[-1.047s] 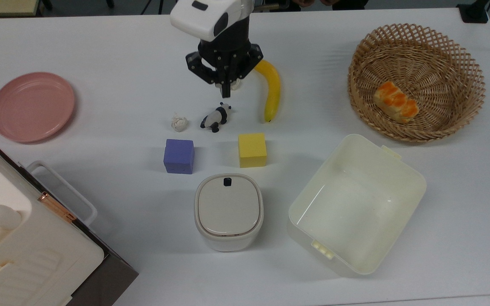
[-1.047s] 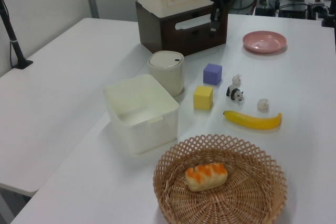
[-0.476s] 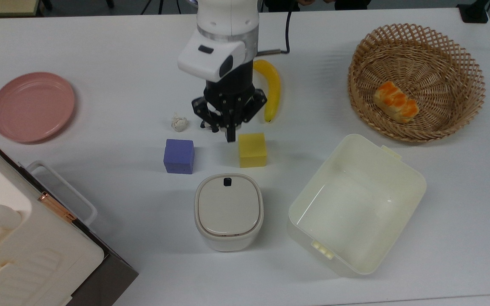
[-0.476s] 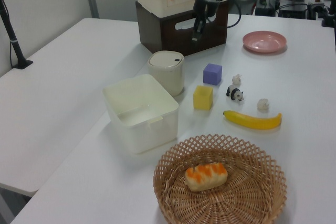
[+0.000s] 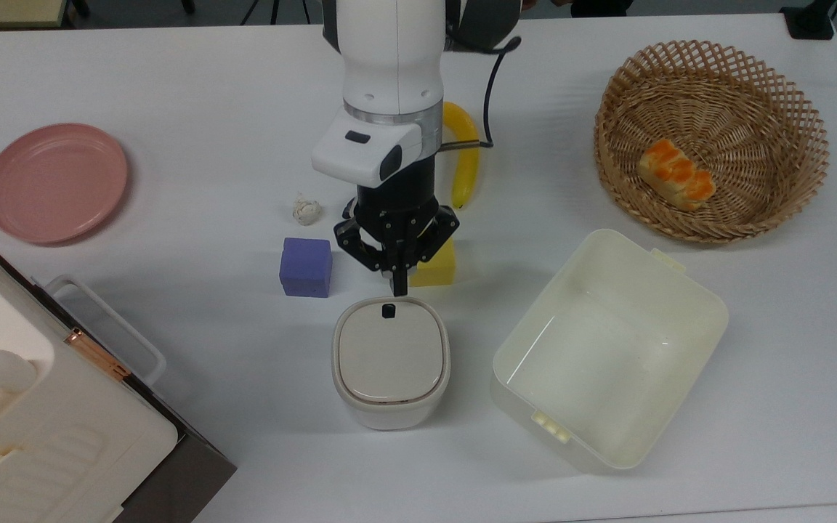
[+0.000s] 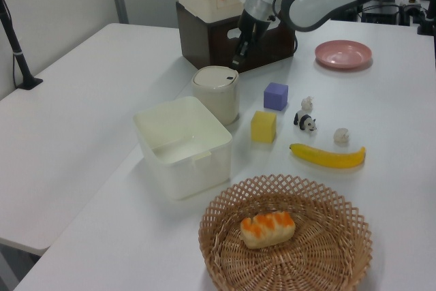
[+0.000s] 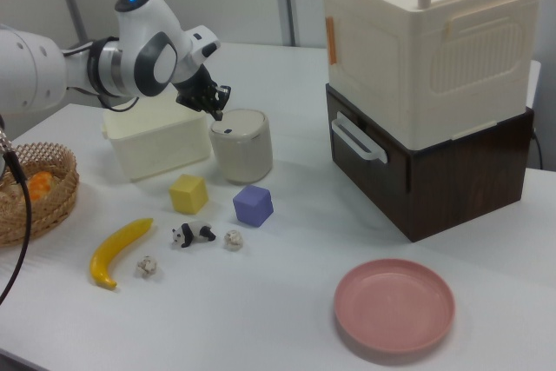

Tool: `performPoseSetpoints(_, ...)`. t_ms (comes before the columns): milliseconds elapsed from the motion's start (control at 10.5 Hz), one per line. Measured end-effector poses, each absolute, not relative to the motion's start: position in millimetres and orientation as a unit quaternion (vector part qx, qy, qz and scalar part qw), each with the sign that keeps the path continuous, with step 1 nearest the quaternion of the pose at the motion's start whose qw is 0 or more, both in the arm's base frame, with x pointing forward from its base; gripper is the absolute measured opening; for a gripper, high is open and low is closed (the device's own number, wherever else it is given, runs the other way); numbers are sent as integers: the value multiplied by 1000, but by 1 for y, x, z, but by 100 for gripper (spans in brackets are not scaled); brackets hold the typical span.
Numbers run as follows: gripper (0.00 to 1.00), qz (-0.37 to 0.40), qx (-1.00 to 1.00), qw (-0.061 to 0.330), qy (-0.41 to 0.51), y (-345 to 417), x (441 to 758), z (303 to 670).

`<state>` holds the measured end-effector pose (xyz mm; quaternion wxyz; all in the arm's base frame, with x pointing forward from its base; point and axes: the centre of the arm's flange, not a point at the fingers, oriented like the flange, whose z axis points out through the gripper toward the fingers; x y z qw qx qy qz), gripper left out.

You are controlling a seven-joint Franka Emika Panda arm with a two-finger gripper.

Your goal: Open the trash can

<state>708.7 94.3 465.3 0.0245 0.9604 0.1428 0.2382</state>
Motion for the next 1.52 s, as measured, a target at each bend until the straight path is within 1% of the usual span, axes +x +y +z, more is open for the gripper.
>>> performPoseSetpoints(381, 1, 261, 955, 28, 139, 85, 721, 446)
performPoseSetpoints(856, 1, 260, 955, 28, 139, 85, 722, 443)
performPoseSetpoints(1237, 1, 252, 957, 28, 139, 85, 724, 431)
performPoseSetpoints(1522, 1, 251, 957, 28, 139, 85, 724, 429)
